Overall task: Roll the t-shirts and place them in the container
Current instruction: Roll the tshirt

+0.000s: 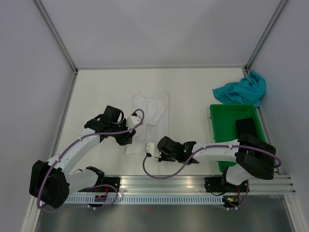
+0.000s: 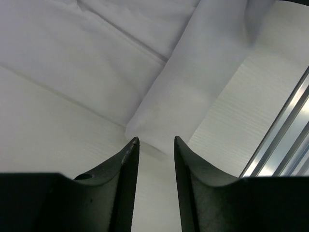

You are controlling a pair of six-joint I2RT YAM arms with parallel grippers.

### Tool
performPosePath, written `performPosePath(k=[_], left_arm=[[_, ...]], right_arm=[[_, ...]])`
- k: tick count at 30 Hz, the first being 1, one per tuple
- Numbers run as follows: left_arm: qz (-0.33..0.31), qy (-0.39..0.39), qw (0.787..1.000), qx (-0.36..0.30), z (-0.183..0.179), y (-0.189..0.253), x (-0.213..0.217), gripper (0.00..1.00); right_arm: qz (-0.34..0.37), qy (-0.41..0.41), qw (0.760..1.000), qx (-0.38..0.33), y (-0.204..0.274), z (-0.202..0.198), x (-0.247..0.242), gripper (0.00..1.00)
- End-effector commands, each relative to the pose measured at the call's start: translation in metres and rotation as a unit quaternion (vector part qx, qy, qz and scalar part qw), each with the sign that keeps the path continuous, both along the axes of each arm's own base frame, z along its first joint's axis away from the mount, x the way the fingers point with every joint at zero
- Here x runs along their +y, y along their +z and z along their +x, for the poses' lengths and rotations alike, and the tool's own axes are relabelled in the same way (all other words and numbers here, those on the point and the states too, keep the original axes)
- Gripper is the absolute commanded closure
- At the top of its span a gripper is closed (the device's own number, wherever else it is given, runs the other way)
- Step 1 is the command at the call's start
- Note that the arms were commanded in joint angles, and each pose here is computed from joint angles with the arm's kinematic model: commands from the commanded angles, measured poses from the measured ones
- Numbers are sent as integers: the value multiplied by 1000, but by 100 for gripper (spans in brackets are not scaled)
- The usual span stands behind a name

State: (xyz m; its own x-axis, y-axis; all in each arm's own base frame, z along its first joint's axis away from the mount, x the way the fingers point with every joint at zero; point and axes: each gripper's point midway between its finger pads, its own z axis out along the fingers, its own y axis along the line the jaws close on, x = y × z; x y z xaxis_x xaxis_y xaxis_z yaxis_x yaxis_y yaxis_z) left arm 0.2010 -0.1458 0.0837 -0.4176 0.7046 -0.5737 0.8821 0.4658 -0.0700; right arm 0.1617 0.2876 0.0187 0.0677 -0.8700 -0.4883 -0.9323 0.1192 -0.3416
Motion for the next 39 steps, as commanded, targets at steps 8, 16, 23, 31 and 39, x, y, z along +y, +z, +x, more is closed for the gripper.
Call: performPosePath(k=[8,16,23,31,39], left_arm=[[22,-168,985,-39,-45,-24,-4,54],[77,-170,979,-84,-27,-46,7,50],[91,-160,977,-103,-20,-70,11,48],[88,-150,979,-104,-22,-72,12,97],[90,-196,976,-22,-67,-48,26,98]], right_arm=[[119,7,988,93,26,-5,14,92],[143,-2,984,109,26,3,16,92],[144,-2,983,113,27,6,14,92],[148,-6,982,119,29,6,13,92],[190,24,969,158,59,-12,25,87]])
